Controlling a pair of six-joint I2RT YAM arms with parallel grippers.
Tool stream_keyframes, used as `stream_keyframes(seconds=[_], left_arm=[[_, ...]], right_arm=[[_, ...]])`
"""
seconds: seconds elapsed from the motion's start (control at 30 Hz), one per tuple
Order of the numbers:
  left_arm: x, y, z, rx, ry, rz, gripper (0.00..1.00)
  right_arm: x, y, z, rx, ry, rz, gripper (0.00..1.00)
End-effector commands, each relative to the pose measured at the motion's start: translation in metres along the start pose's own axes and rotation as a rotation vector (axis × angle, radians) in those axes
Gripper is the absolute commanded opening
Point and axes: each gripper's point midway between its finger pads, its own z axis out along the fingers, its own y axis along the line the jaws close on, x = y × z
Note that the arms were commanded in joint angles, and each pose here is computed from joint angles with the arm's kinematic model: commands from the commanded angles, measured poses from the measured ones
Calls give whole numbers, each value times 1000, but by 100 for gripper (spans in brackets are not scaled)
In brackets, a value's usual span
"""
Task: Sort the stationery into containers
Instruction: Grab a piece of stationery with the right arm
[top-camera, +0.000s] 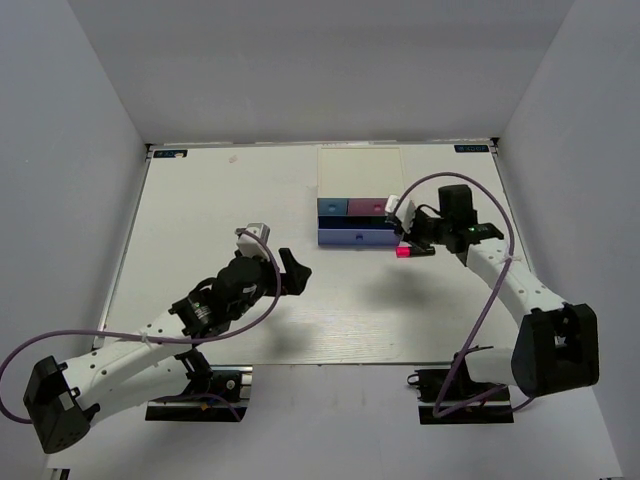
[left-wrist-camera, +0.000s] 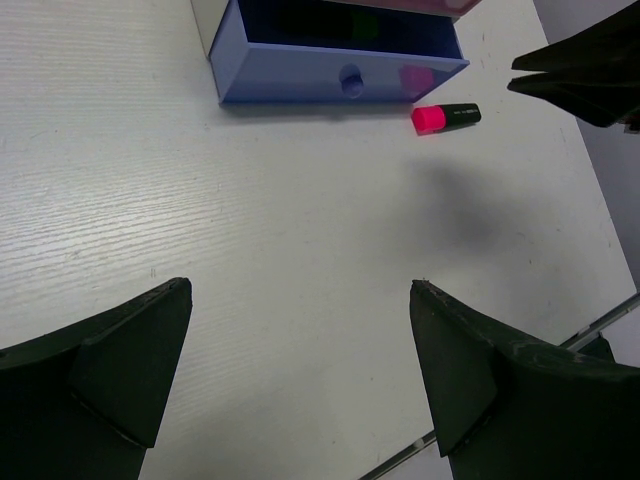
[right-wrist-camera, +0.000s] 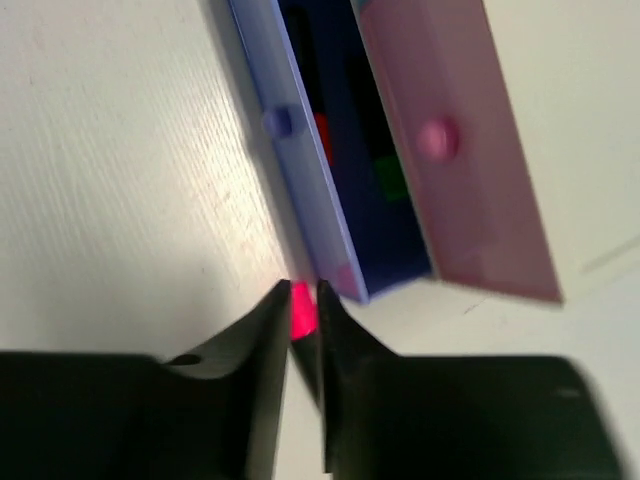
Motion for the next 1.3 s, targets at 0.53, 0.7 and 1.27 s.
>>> stream_keyframes(seconds=[0.53,0.7,1.27], left_arm=[[2,4,-5,3,-12,-32,99],[4,5,-3,-7,0,-27,99],[7,4,7,-22,20,-10,99]], right_arm=[[104,-6,-25,-210,57,72,83],[121,-21,-12,-247,61,55,76],[155,-11,9,-386,122,-6,72]])
